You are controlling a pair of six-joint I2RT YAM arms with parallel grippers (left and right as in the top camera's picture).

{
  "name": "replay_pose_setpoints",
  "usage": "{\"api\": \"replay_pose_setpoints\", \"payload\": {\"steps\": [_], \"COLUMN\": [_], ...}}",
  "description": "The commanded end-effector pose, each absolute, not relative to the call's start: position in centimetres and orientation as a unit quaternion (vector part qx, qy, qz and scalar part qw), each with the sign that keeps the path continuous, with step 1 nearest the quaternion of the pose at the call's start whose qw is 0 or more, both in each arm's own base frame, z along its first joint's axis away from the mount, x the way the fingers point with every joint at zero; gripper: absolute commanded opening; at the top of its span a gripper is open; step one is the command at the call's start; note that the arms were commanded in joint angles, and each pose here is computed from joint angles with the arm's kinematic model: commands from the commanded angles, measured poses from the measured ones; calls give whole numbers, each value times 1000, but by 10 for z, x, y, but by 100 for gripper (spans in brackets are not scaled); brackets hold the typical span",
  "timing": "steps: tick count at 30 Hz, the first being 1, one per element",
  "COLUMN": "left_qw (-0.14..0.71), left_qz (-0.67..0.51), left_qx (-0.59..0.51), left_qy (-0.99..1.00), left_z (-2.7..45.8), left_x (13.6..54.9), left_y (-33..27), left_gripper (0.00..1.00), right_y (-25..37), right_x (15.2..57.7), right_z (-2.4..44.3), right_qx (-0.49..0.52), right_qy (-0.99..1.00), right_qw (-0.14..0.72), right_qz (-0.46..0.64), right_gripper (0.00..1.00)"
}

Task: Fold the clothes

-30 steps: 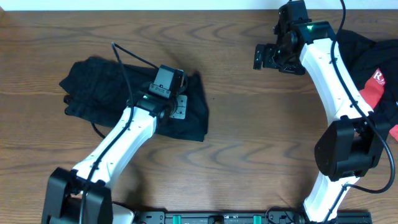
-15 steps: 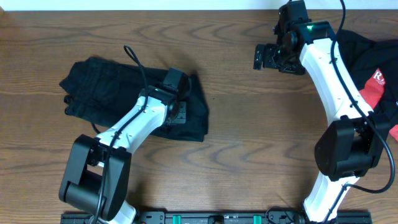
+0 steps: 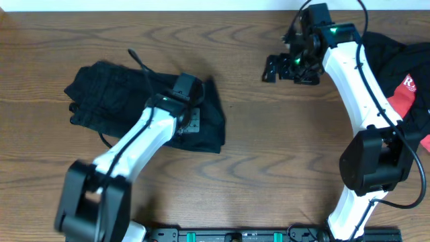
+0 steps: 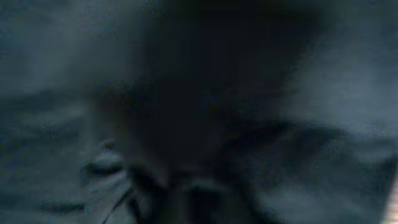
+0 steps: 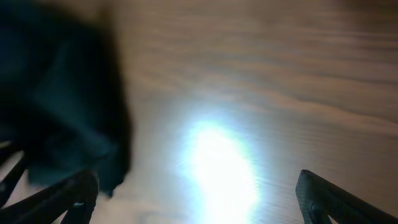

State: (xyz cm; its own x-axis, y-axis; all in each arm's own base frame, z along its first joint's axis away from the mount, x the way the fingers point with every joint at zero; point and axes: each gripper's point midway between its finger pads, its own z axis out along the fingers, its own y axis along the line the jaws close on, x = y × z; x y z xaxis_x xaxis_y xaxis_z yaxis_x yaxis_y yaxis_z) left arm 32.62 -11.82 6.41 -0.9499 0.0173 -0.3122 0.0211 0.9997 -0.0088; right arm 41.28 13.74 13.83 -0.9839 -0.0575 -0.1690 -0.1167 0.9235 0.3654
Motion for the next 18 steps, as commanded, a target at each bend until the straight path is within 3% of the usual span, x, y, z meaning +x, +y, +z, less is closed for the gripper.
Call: {"api": "replay_pose_setpoints", "payload": {"steps": [1, 6, 18], "left_qw": [224, 279, 252], "left_qz": [-3, -17, 3], "left_qx": [-9, -24, -54], "left_qy": [975, 960, 966], "left_z": [106, 145, 144], "left_x": [332, 333, 319], "left_y": [-107, -98, -69], "left_gripper": [62, 78, 80], "right_y": [179, 221, 288], "right_x": [386, 360, 325], "right_z": [134, 109, 62], "right_qx": [-120, -149, -155], "right_qy": [953, 934, 929], "right_qw": [41, 12, 4], "right_qz": [274, 324, 337], "right_gripper": [99, 99, 99]}}
